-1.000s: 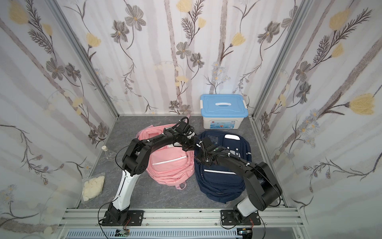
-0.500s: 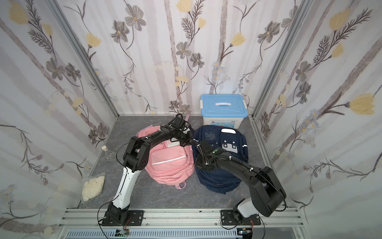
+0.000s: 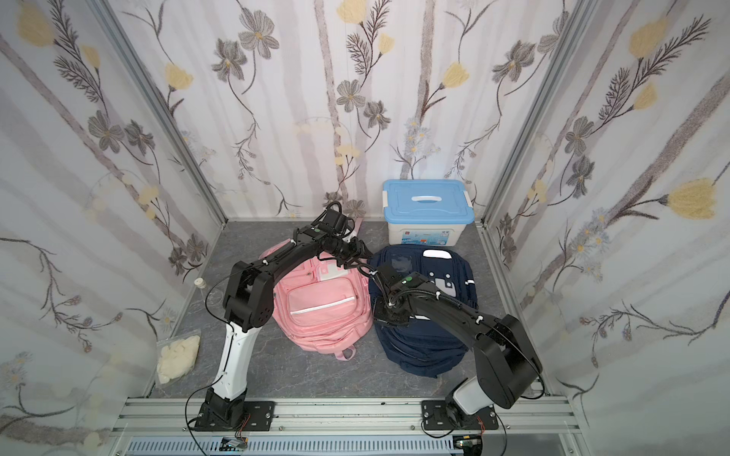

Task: Zip up the backpack
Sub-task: Zip the zipper on the backpack.

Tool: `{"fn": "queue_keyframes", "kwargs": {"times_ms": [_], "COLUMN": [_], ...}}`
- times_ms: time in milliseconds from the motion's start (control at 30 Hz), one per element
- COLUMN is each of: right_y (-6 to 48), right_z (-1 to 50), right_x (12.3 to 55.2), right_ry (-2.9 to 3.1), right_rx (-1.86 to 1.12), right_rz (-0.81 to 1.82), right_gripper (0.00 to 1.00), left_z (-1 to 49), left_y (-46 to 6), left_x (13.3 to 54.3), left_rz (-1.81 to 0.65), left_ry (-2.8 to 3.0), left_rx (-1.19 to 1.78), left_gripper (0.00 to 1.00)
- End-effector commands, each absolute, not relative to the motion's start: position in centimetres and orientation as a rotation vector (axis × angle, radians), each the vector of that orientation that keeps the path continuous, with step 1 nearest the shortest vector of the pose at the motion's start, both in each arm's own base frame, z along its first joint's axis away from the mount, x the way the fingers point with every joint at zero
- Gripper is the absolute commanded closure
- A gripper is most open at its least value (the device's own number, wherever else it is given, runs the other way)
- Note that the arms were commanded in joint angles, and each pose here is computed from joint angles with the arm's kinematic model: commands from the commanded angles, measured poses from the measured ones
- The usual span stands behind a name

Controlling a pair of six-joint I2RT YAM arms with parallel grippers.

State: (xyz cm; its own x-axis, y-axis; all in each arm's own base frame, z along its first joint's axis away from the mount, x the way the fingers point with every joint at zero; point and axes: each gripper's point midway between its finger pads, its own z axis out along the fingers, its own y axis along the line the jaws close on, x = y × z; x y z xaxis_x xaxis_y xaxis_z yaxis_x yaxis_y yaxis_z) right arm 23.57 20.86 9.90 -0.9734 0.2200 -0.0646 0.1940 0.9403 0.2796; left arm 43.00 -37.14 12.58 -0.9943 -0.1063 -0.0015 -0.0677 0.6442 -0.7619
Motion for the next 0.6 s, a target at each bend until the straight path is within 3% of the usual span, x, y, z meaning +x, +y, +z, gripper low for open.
{"fn": "queue_keyframes", "kwargs": {"times_ms": [0, 67, 400, 567], "right_y": [21.1, 21.1, 21.3, 21.3], "right_z": [11.2, 11.2, 11.1, 11.5], "right_x": [24.0, 24.0, 24.4, 24.9], "right_ry": [2.972, 2.970, 2.951, 2.930], "right_rx": [0.251, 0.243, 0.210, 0.199], "right_rz": [0.443, 0.441, 0.445, 0.438], "right_gripper": [1.00, 1.00, 1.00, 1.00], "left_z": [12.8, 13.8, 17.2, 15.4], "left_y": [-37.3, -37.3, -40.5, -41.0], "left_x": [40.4, 40.0, 36.5, 34.0], "left_rz": [-1.447, -1.522, -1.784, -1.775], "left_ry": [2.862, 2.818, 2.768, 2.854], "left_rx": [-0.211, -0.259, -0.322, -0.336], "left_gripper": [0.51, 0.56, 0.59, 0.63]}}
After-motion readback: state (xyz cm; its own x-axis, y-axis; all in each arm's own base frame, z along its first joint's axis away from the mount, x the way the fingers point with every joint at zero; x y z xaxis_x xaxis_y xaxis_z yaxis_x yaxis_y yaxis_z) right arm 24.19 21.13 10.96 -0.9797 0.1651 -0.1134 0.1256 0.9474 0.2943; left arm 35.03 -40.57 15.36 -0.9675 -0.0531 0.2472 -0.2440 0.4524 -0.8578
